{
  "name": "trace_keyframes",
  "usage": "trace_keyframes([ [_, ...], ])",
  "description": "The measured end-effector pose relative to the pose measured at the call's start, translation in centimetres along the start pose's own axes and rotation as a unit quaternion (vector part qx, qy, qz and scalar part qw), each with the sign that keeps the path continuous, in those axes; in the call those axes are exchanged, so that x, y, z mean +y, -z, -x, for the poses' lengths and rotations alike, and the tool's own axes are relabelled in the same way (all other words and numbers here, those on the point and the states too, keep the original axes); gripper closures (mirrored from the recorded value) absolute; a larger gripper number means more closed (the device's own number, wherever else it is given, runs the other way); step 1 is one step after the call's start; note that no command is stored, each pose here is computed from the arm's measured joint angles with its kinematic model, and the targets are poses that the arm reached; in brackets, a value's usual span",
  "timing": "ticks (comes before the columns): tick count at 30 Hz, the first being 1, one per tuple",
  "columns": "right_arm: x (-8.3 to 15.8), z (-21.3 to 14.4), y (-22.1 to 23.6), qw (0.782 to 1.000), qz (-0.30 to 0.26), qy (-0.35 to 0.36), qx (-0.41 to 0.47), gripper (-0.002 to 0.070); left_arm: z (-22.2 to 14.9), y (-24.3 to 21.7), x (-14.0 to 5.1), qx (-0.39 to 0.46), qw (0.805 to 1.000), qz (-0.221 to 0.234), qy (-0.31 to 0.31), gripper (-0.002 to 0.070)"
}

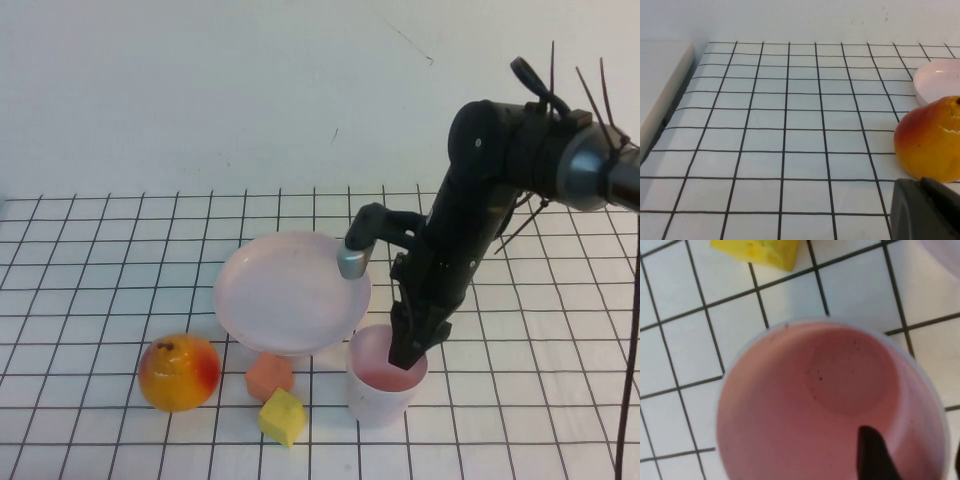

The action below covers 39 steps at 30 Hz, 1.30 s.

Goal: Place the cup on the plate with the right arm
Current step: Pick up the cup from the table, then place the cup on the plate

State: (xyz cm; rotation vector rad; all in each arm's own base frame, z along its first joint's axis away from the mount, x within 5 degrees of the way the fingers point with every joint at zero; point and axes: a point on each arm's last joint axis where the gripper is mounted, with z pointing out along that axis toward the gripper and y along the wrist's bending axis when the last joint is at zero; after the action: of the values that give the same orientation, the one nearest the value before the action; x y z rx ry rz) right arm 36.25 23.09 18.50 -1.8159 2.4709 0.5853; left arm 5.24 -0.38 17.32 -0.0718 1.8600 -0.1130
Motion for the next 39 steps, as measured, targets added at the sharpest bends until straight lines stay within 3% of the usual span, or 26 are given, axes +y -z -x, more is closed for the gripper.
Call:
trace_keyframes([
  [6,-0.2,0.2,-2.5,0.999,0.008,0.005,0.031,0.0577,0.0,0.0,0.0,0.000,1.000,0.000,0.000,0.0678],
  [9,-0.4,0.4,-1.9,0.999,-0.019,0.003,0.047,0.0640,0.0,0.0,0.0,0.000,1.000,0.000,0.000,0.0678],
  [16,0.0,4.4,2.4,0.996,-0.076,0.024,-0.035,0.0645,0.0,0.0,0.0,0.000,1.000,0.000,0.000,0.0678],
  [23,1.1,9.3,3.2,0.976,-0.165,0.083,-0.117,0.0646,0.0,0.0,0.0,0.000,1.000,0.000,0.000,0.0678],
  [30,-1.3,9.3,0.3,0.976,-0.186,0.081,-0.082,0.0646,0.0,0.0,0.0,0.000,1.000,0.000,0.000,0.0678],
  [39,-2.5,9.5,-1.5,0.972,-0.203,0.079,-0.091,0.0646,0.0,0.0,0.0,0.000,1.000,0.000,0.000,0.0678],
])
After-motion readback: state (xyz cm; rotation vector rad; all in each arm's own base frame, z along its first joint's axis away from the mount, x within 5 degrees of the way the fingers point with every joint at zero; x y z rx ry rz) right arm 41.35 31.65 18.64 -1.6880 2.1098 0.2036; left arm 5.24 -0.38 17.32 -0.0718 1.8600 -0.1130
